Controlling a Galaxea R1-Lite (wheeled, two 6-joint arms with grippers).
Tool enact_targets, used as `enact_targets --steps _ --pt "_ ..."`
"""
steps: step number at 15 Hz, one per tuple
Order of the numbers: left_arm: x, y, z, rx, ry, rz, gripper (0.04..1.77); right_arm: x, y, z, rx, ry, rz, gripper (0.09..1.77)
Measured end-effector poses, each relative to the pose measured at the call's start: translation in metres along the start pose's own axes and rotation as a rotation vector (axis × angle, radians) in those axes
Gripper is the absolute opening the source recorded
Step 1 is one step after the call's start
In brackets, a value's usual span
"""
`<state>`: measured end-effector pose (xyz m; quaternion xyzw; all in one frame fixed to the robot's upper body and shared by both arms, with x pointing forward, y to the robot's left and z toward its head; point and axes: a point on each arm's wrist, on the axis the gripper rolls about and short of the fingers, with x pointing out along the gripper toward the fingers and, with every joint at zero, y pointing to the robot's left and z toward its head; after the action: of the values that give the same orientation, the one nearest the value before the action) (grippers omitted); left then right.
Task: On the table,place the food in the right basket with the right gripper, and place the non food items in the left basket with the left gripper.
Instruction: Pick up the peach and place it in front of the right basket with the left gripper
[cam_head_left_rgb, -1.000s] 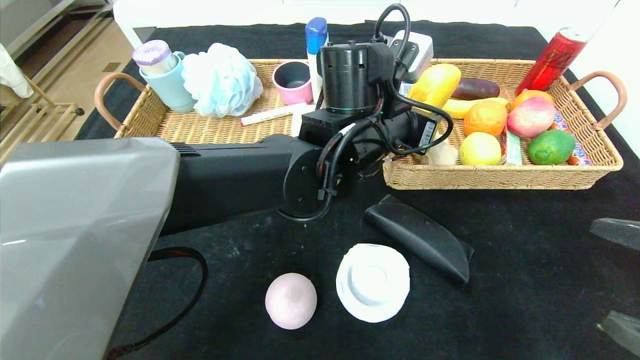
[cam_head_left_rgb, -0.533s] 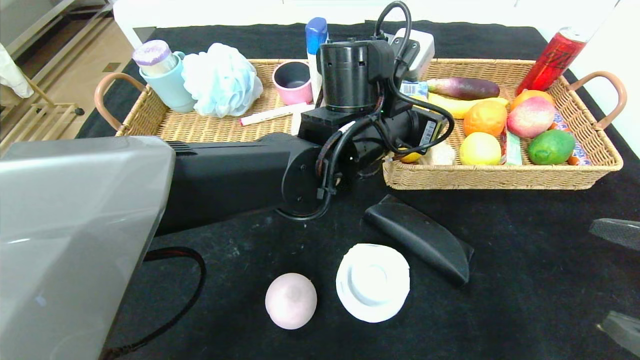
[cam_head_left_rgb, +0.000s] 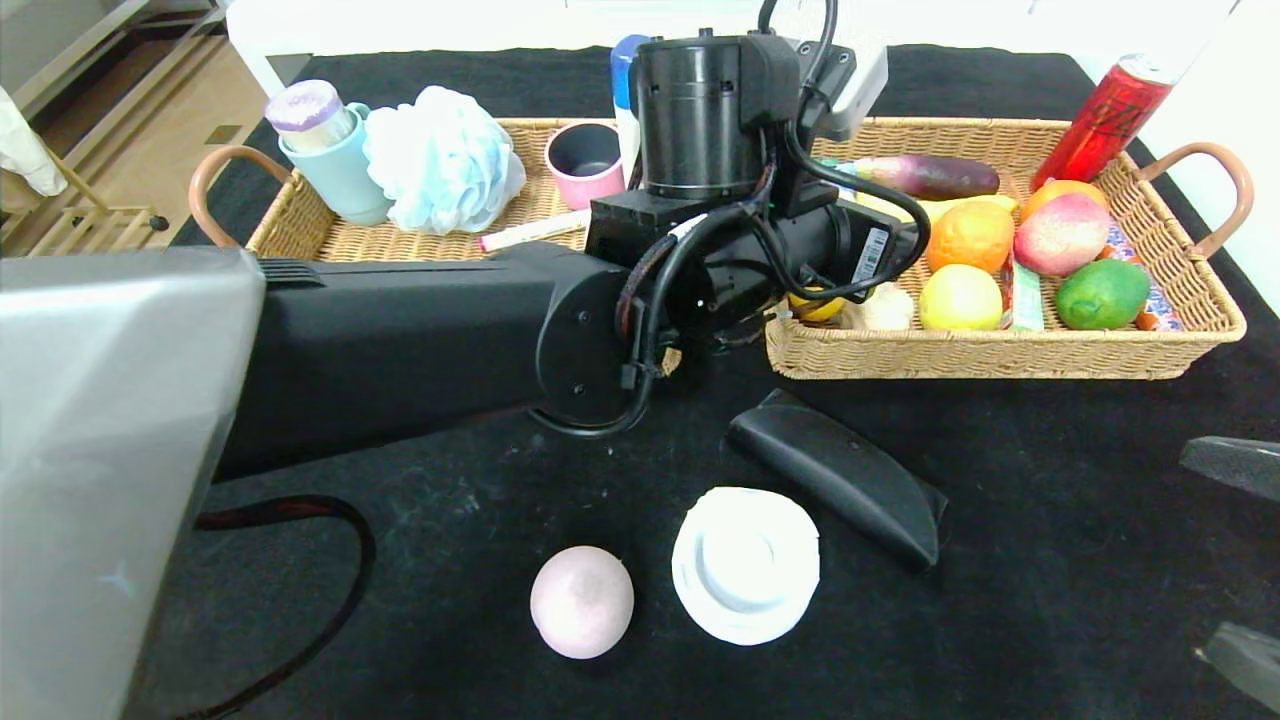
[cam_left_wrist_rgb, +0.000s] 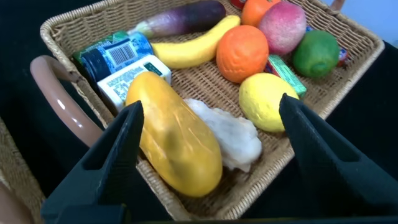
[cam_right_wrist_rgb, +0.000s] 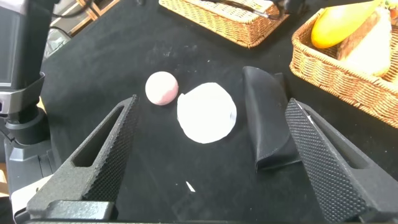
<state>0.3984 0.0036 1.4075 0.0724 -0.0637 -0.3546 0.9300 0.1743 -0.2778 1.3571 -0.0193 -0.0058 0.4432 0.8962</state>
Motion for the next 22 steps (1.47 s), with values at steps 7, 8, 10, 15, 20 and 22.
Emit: enact_targets --steps 7,8,10,15,20,22 --pt "-0.046 -0.017 0.008 -0.041 0.164 -0.023 1.66 -0.002 0.001 0.002 -0.005 -0.013 -0.001 1.71" --pt "-0.055 -0.017 0.01 -0.042 0.183 -0.02 1.67 -0.002 0.001 0.002 -0.004 -0.011 0.0 1.71" --pt "-0.076 -0.015 0.014 -0.041 0.241 -0.023 1.68 -0.002 0.001 0.001 -0.003 -0.008 0.0 1.71" --pt "-0.125 -0.007 0.018 -0.033 0.343 -0.006 1.69 0.001 0.0 -0.002 0.004 0.009 0.002 1.71" --pt "-0.158 -0.003 0.011 -0.043 0.461 -0.007 1.7 0.004 -0.001 -0.004 0.01 0.025 0.002 1.71" --pt "-0.166 -0.002 0.011 -0.071 0.499 -0.003 1.7 0.005 -0.002 -0.005 0.012 0.029 0.002 1.71"
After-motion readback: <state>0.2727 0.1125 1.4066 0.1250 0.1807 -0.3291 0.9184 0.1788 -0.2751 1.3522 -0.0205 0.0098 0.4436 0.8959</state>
